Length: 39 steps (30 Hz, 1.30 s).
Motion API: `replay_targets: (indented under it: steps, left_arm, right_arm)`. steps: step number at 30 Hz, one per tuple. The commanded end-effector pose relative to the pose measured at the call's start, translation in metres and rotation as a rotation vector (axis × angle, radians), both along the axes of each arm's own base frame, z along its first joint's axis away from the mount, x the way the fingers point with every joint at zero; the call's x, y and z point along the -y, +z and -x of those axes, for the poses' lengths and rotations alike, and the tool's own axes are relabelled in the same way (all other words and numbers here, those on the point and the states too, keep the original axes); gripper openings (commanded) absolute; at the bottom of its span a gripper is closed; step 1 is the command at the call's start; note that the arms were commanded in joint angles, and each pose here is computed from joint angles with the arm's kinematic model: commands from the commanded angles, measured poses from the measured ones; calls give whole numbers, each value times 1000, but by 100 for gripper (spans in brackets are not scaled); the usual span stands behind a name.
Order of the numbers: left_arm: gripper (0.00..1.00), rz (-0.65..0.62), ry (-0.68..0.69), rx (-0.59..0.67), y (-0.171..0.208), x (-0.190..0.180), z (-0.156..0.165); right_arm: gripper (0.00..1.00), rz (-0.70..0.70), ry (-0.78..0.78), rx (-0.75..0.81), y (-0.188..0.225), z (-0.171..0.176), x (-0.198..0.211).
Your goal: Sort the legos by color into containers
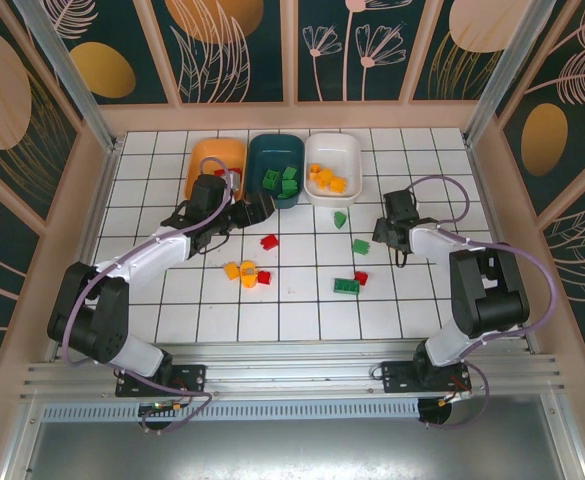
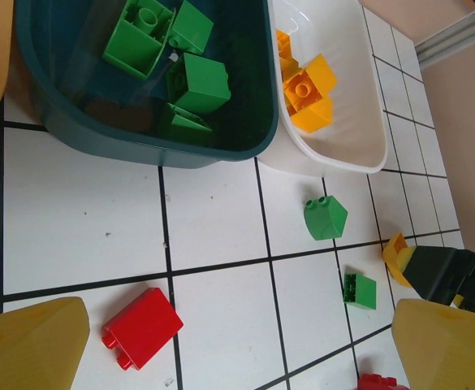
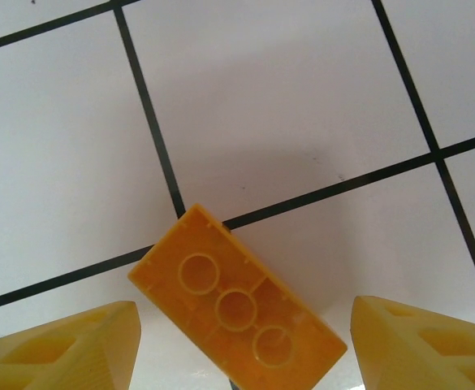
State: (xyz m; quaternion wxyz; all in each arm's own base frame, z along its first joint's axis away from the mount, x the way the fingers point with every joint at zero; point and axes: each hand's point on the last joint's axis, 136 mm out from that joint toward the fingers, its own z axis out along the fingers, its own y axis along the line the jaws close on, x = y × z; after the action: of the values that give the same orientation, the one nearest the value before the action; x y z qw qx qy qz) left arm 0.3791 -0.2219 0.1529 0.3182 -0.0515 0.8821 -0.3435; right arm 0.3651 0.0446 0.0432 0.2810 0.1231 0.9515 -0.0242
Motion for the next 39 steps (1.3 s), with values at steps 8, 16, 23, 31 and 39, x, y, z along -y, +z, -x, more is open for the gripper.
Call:
replay_targets:
  steps: [8, 16, 23, 31, 39]
  left_arm:
    - [95, -2, -26, 7, 5, 6, -2]
    - [95, -2, -29, 4, 5, 6, -2]
    - [96, -16, -25, 15, 9, 3, 0]
    - [95, -27, 4, 18, 6, -3, 2]
    - [98, -201, 142, -3, -18, -45, 11]
  right_arm:
    - [72, 78, -27, -45, -10, -8, 14]
    - [64, 64, -87, -38, -12, -18, 33]
    - [33, -54, -55, -44, -18, -18, 18]
    - [19, -108, -15, 88, 29, -38, -5]
    - [19, -138, 185, 238, 85, -124, -106]
